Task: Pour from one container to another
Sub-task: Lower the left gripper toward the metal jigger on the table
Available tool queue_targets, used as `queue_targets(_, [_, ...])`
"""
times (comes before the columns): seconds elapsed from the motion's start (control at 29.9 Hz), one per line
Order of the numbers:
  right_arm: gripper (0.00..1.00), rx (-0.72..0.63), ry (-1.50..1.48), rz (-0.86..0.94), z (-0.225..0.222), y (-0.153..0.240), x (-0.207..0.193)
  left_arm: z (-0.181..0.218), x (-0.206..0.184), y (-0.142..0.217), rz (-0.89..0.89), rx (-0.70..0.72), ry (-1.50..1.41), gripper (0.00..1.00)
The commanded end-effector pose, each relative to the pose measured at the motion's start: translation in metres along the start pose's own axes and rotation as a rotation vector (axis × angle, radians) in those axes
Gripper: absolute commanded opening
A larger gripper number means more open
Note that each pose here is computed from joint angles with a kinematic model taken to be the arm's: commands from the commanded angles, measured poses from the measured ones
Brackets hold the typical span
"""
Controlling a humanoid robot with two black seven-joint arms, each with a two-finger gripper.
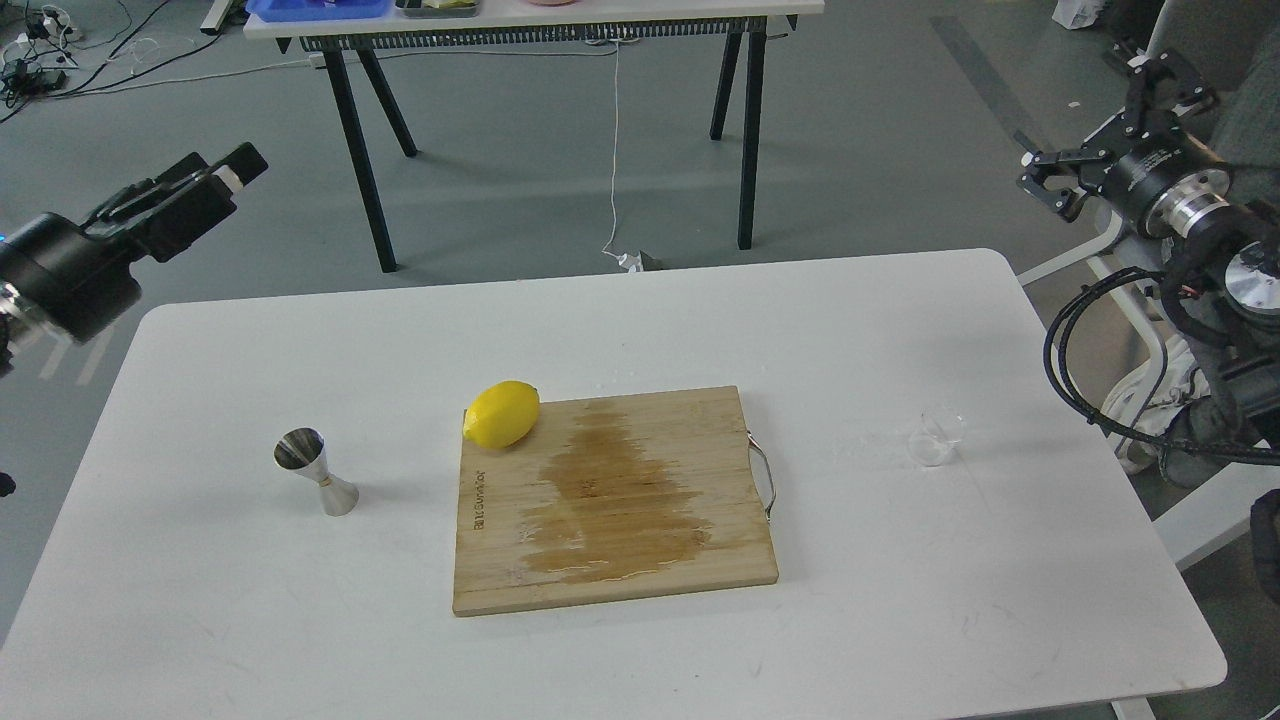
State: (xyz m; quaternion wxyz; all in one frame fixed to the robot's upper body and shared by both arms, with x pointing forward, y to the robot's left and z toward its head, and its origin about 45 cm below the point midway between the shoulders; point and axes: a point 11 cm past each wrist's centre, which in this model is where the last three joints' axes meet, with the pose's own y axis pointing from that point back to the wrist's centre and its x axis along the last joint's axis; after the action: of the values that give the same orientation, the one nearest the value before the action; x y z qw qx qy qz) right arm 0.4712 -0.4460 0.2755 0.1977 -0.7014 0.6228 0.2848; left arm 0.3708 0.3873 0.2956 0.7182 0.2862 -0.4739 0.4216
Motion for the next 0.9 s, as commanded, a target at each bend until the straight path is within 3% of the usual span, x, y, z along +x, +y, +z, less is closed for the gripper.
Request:
queue_targets(0.0, [0.99, 0.000, -0.001, 0.006, 0.000, 0.001, 0.002, -0.005, -0.009, 0.028, 0.053, 0.030, -0.073, 1.00])
queue_targets(0.17, [0.99, -0.001, 0.000, 0.004, 0.001, 0.001, 0.002, -0.004, -0.034, 0.056, 0.112, 0.050, -0.144, 1.00])
queue_targets(0.33, [0.99, 0.000, -0.001, 0.006, 0.000, 0.001, 0.002, -0.006, -0.064, 0.077, 0.059, 0.023, -0.355, 1.00])
queue_targets(0.87, [0.99, -0.002, 0.004, 0.023, 0.000, 0.006, 0.010, -0.032, -0.190, 0.139, -0.202, 0.172, -0.260, 1.00])
